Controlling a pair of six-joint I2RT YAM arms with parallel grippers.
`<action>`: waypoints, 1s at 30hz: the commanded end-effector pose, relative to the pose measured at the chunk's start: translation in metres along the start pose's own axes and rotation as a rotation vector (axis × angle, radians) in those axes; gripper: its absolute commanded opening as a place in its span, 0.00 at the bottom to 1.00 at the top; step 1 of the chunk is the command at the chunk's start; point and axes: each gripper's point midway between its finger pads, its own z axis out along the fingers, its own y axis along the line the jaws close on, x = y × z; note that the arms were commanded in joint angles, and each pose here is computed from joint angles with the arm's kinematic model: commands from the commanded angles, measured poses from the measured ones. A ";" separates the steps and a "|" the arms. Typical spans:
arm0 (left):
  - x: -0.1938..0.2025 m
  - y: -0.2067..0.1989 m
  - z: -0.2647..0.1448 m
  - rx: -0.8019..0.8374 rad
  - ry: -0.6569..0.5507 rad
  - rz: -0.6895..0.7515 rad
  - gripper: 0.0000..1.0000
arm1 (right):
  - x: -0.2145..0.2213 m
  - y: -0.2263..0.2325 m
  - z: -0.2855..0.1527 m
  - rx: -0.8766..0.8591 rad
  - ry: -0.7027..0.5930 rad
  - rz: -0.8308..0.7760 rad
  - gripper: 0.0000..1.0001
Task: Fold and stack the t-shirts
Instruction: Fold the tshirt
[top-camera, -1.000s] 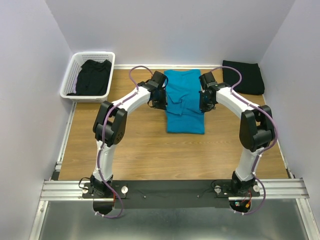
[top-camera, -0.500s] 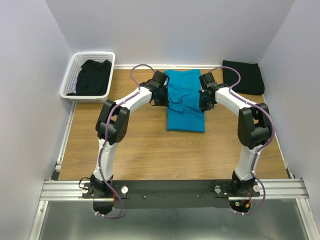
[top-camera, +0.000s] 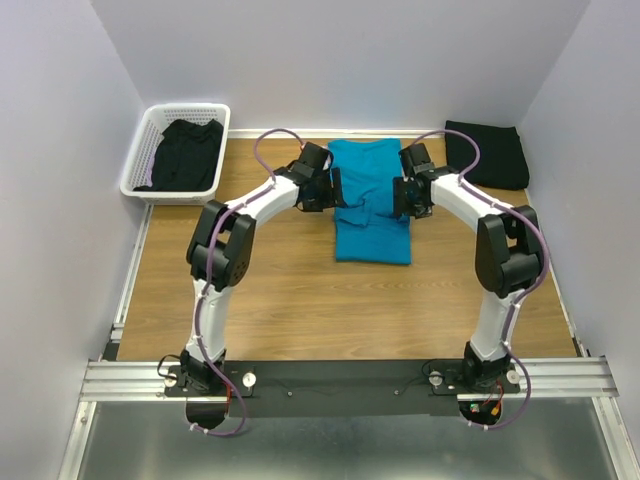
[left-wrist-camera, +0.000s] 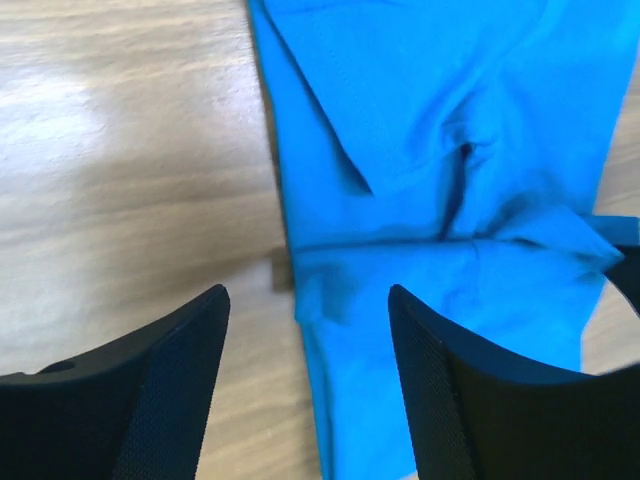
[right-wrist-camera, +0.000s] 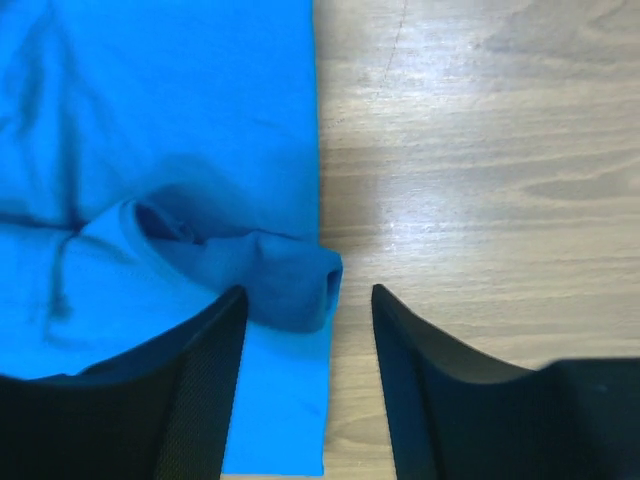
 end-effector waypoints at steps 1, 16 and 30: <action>-0.043 -0.032 -0.063 0.089 -0.163 -0.013 0.75 | -0.032 0.013 -0.041 -0.075 -0.123 -0.008 0.61; 0.075 -0.086 -0.058 0.251 -0.044 -0.018 0.12 | 0.006 0.083 -0.053 -0.453 -0.062 0.029 0.24; 0.129 -0.053 -0.018 0.180 0.085 -0.027 0.11 | 0.029 0.110 -0.013 -0.534 0.024 0.052 0.18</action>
